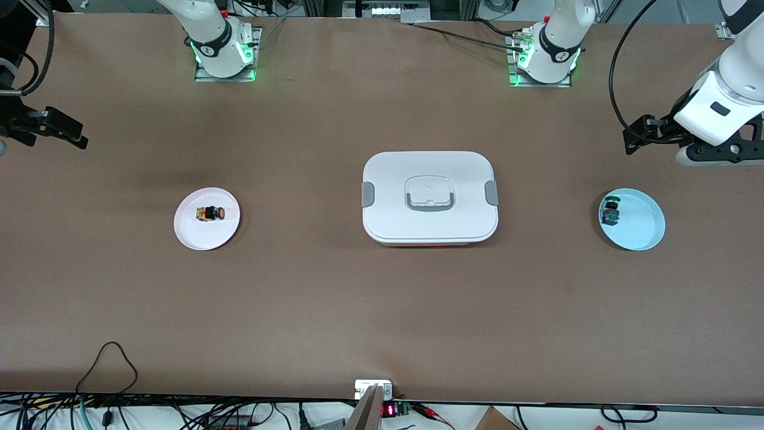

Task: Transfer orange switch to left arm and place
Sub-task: 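Move the right gripper toward the orange switch on the white plate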

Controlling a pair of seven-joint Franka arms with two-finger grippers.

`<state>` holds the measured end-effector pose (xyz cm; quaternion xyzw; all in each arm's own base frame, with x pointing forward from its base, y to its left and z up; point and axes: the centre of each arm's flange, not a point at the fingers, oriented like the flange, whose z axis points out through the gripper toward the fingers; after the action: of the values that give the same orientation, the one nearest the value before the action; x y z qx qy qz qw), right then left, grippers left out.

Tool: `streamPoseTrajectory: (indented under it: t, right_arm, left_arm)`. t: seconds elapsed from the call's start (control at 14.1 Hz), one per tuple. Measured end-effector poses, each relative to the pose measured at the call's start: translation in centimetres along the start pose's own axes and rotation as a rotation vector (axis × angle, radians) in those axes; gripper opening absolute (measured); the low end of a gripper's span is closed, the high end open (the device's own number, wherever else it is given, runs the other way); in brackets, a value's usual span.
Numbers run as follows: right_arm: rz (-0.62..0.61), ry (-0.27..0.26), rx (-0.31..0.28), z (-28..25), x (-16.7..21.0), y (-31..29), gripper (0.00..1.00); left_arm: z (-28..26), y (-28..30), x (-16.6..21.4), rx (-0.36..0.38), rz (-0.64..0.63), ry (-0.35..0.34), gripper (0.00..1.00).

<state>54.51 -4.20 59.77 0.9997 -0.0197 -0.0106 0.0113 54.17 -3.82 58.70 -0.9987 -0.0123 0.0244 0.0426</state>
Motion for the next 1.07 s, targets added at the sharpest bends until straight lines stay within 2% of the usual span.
streamPoseTrajectory:
  t: [0.64, 1.07]
  right_arm:
    - [-0.002, -0.016, -0.001, 0.9, 0.2, -0.1, 1.0]
    - [-0.013, -0.059, -0.017, 8.8, 4.2, -1.1, 1.0]
  left_arm:
    - [0.0, 0.0, 0.0, 0.0, 0.0, 0.0, 1.0]
    - [0.0, 0.0, 0.0, 0.0, 0.0, 0.001, 1.0]
